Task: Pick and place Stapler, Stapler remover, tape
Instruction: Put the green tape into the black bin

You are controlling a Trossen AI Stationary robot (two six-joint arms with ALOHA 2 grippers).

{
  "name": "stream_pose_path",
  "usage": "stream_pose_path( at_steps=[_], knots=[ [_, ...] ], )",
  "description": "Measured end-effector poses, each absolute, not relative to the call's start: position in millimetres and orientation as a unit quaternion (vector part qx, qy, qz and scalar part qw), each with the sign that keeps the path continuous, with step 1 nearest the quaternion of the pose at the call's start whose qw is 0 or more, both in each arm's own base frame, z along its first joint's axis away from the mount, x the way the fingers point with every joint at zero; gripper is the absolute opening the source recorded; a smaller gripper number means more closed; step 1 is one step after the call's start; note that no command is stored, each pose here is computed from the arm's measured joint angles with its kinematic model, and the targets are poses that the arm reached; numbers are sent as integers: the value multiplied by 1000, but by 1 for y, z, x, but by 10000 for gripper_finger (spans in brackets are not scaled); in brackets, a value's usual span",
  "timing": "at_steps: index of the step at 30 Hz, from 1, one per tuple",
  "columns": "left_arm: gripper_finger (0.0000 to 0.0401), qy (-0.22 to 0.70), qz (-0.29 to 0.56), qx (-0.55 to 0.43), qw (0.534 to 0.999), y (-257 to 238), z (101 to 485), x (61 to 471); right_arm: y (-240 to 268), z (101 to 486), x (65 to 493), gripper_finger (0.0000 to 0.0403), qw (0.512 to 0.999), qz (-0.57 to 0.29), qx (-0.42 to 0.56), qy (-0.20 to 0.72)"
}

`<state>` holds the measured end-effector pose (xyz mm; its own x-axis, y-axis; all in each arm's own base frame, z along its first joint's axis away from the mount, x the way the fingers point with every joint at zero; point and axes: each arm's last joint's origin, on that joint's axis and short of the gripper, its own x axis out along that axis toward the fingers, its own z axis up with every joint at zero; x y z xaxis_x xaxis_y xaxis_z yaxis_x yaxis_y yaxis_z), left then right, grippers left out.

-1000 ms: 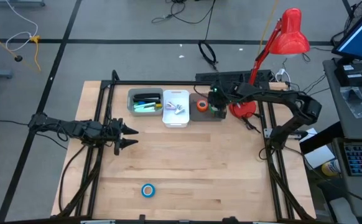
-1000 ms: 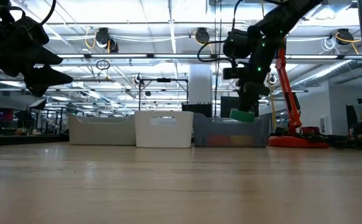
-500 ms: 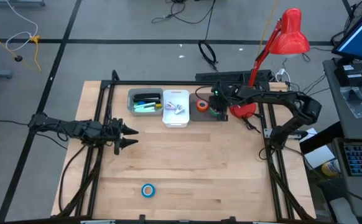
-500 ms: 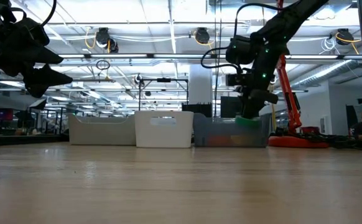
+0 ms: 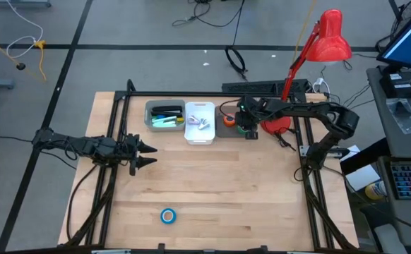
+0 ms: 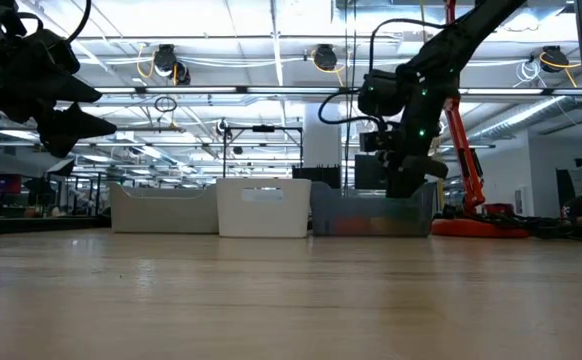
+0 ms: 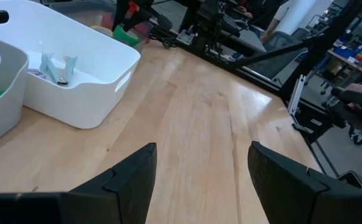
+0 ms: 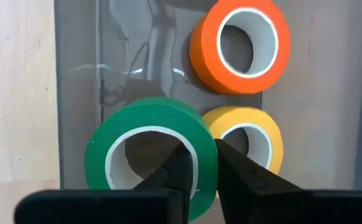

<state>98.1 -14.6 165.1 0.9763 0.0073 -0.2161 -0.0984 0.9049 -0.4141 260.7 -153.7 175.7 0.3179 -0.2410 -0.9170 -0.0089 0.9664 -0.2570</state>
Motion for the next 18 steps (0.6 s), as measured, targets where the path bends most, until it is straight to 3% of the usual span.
stream_pose_path(
  at_steps=[10, 18],
  knots=[
    [250, 105, 27, -216, 970, -15, 165, 98, -153, 176, 261, 78, 802, -61, -120, 582],
    [250, 106, 27, -216, 970, -15, 165, 98, -149, 176, 263, 134, 797, -57, -140, 585]
  ],
)
